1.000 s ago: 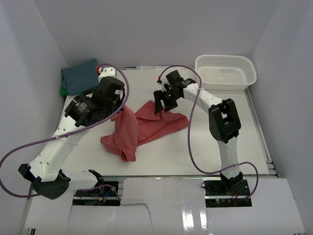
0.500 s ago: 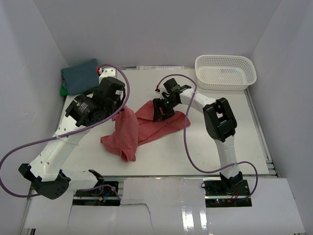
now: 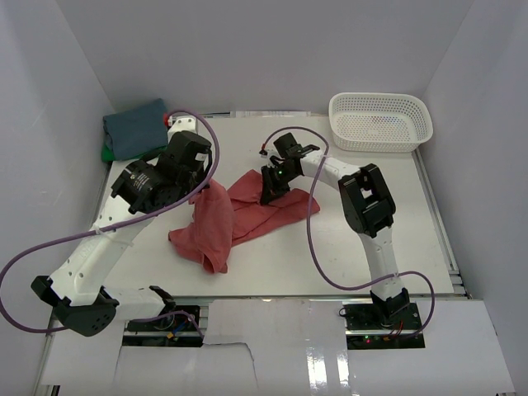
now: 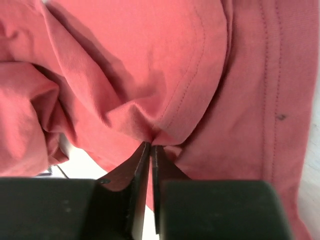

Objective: Fold and stack the t-shirts
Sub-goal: Flatten out the tshirt

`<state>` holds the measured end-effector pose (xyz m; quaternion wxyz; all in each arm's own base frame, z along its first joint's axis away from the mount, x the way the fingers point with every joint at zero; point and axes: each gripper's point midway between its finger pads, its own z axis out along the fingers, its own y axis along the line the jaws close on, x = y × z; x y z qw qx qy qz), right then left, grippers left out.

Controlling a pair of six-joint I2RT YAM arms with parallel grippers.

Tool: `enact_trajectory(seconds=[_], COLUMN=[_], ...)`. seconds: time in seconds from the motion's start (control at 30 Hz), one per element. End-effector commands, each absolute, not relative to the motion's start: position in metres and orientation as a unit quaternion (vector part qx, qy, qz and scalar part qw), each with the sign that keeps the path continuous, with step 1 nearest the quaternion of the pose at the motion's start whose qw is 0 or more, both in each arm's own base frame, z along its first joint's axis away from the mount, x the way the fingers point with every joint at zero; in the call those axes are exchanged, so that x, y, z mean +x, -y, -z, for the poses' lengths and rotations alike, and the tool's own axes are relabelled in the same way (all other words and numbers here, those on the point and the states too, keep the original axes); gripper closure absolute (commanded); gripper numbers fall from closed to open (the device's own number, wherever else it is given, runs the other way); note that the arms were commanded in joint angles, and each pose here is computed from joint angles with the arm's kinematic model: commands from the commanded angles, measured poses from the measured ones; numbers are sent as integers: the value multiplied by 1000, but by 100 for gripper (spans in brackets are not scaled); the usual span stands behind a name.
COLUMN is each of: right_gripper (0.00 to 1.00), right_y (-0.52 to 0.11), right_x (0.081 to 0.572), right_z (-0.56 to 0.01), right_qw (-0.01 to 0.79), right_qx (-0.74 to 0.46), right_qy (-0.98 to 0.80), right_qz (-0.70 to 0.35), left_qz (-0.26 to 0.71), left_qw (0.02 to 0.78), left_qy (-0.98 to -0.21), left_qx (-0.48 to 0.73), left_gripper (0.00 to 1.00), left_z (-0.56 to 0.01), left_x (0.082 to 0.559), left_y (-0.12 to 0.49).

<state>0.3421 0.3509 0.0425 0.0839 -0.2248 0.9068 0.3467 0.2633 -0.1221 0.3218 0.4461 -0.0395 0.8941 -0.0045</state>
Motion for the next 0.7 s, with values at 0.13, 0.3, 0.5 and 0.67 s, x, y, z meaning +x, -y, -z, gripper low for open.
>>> enact_trajectory(seconds=[0.13, 0.3, 0.5, 0.67], right_gripper=[92, 92, 92, 92], right_y=[-387, -417, -455, -469], right_x=[379, 406, 416, 400], right_z=[-68, -64, -96, -139], right_qw=[126, 127, 135, 113], right_qx=[-240, -239, -245, -262], right_qy=[-884, -864, -790, -736], right_qz=[-381, -424, -545, -614], left_qz=[96, 191, 282, 343], left_qw=[397, 326, 275, 243], left_qy=[-912, -926, -916, -895], left_qx=[-26, 9, 82, 149], left_gripper=[100, 100, 100, 100], left_z=[-301, -263, -250, -260], left_x=[247, 216, 172, 144], left_y=[154, 201, 261, 314])
